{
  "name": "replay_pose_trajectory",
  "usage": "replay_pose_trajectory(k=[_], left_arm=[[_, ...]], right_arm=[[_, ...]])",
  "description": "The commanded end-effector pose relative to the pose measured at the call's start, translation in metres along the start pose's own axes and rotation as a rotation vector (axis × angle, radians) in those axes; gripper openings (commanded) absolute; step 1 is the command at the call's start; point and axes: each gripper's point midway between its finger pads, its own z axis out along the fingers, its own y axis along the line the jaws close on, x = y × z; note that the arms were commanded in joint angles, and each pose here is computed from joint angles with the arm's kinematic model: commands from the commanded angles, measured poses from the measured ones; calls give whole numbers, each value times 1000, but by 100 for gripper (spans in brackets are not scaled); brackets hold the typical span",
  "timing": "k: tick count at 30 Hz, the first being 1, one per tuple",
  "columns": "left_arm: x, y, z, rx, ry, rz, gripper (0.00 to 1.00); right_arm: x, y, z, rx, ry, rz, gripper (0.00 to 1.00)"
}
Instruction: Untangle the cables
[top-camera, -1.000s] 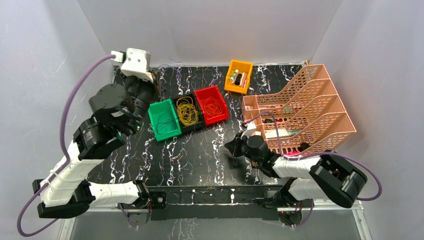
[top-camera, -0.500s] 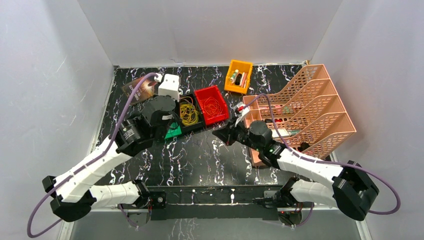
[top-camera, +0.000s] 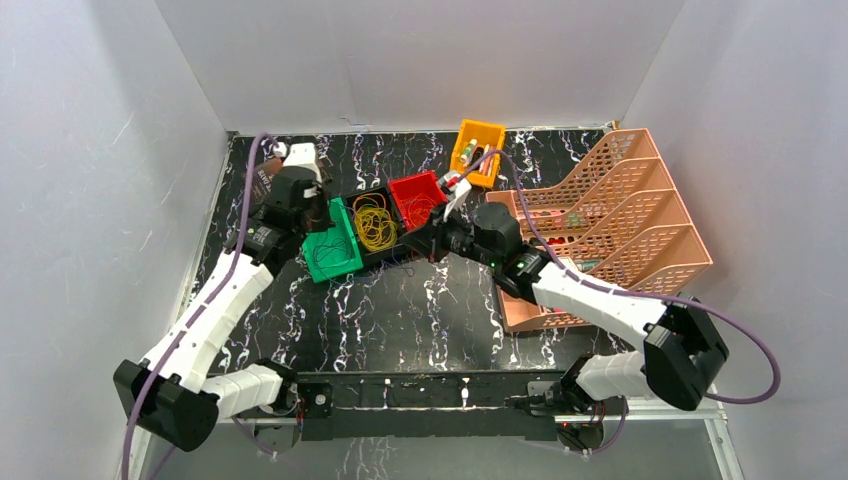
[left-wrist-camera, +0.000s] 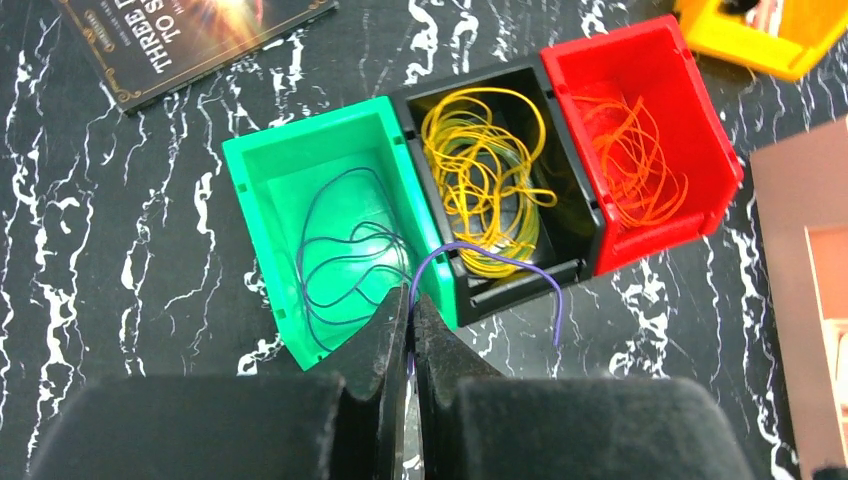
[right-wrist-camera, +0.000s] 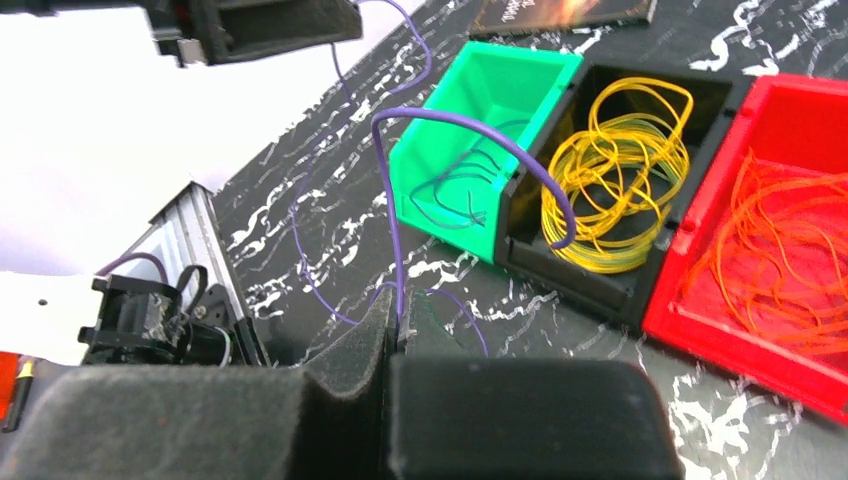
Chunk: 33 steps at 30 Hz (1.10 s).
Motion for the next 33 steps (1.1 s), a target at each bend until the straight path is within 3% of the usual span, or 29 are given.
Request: replay_pose_trajectory(k=[1, 13, 26, 33], left_arm=[[-3, 16, 7, 34, 1, -111, 0], [-4, 38, 72, -9, -20, -224, 0], [40, 72, 137, -102, 81, -380, 0], [41, 77, 163, -90, 111, -420, 0]], right_arm=[[-40, 29, 17, -111, -56, -30, 0], [-89, 48, 82, -207, -150, -15, 0], [-113, 53, 143, -287, -205, -53, 0], [-120, 50, 171, -303, -222, -84, 0]])
